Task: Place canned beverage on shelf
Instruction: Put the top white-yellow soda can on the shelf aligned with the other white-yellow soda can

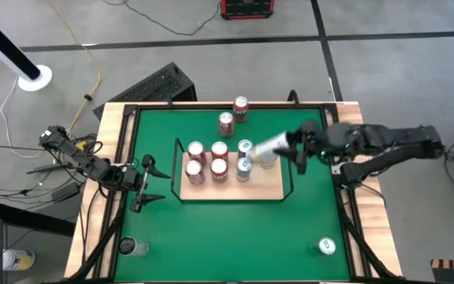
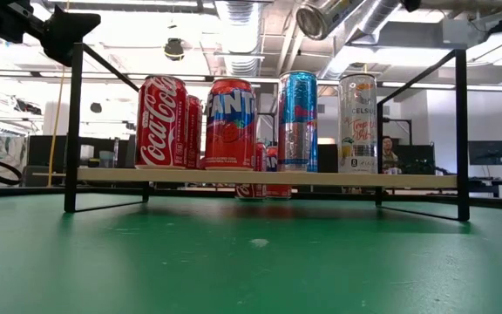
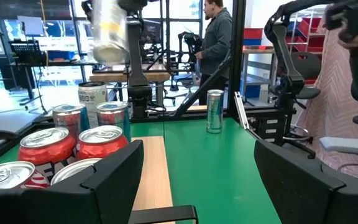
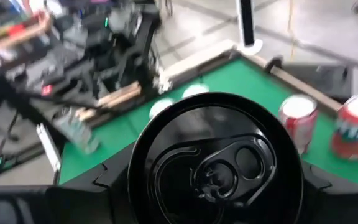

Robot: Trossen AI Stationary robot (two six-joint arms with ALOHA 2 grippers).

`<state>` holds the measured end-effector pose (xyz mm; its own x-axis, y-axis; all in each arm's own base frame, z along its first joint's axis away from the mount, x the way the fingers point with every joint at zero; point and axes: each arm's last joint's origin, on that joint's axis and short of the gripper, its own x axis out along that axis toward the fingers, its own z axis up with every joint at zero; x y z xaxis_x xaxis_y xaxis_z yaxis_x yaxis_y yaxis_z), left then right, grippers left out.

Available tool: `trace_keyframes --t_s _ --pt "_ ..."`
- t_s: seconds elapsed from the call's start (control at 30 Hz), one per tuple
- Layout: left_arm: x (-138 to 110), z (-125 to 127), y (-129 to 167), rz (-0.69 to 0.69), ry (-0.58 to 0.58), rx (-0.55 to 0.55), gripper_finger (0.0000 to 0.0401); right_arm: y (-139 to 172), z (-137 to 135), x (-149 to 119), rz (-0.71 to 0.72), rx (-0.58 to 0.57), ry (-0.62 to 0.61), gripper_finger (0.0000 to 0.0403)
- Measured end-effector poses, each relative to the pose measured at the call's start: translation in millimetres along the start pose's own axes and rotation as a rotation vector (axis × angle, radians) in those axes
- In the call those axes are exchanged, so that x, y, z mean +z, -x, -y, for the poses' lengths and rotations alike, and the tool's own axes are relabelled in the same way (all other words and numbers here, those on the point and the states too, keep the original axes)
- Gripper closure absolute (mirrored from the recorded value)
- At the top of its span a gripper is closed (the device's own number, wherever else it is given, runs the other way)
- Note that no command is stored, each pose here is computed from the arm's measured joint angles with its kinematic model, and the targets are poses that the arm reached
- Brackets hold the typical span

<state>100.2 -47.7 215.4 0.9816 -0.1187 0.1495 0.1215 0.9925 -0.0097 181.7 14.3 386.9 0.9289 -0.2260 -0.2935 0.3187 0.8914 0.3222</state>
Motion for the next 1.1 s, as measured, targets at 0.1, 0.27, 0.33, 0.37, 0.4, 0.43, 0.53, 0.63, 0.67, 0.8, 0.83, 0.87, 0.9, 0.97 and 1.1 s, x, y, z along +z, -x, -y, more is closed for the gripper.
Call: trace_keyframes --t_s 0.1,0.27,0.33,0.37,0.4,0.43,0.53,0.63,0.67,0.8,0.83,0.87,0.9,0.97,1.1 --pt "0 0 0 -0.001 -0.001 0.000 0.0108 -11 -16 -7 -0.082 0.017 0.000 0.0119" --pt "0 0 0 -0.003 -0.001 -0.001 0.0108 -24 -39 -15 -0.212 -0.021 -0.010 0.0119" --pt "-1 0 0 -0.007 -0.003 -0.001 0.0108 -29 -43 -21 -0.259 -0.097 -0.010 0.0119" --pt "-1 0 0 -0.008 -0.003 -0.002 0.0108 -31 -45 -25 -0.291 -0.137 -0.014 0.0119" --pt "-1 0 0 -0.008 -0.003 -0.002 0.0108 -33 -46 -29 -0.321 -0.176 -0.020 0.0119" --pt "-1 0 0 -0.008 -0.003 -0.002 0.0108 -36 -46 -33 -0.345 -0.217 -0.024 0.0119" --pt "-1 0 0 -0.008 -0.004 -0.002 0.0108 -44 -46 -44 -0.380 -0.313 -0.053 0.0119" --pt "-1 0 0 -0.008 -0.004 -0.002 0.0108 -54 -42 -55 -0.434 -0.399 -0.064 0.0119" --pt "-1 0 0 -0.008 -0.004 -0.002 0.0108 -58 -41 -58 -0.448 -0.427 -0.065 0.0119" --pt "-1 0 0 -0.008 0.002 -0.002 0.0108 -69 -37 -64 -0.484 -0.484 -0.061 0.0119" --pt "-1 0 0 -0.008 0.005 -0.002 0.0108 -71 -36 -65 -0.492 -0.491 -0.050 0.0119" --pt "-1 0 0 -0.009 0.006 -0.002 0.0108 -72 -36 -66 -0.498 -0.496 -0.038 0.0119" --pt "-1 0 0 -0.009 0.006 -0.002 0.0108 -74 -36 -67 -0.507 -0.497 -0.033 0.0119" --pt "-1 0 0 -0.009 0.003 -0.002 0.0108 -77 -37 -70 -0.516 -0.499 -0.023 0.0119" --pt "-1 0 0 -0.009 -0.004 -0.002 0.0108 -85 -36 -75 -0.530 -0.527 -0.039 0.0119"
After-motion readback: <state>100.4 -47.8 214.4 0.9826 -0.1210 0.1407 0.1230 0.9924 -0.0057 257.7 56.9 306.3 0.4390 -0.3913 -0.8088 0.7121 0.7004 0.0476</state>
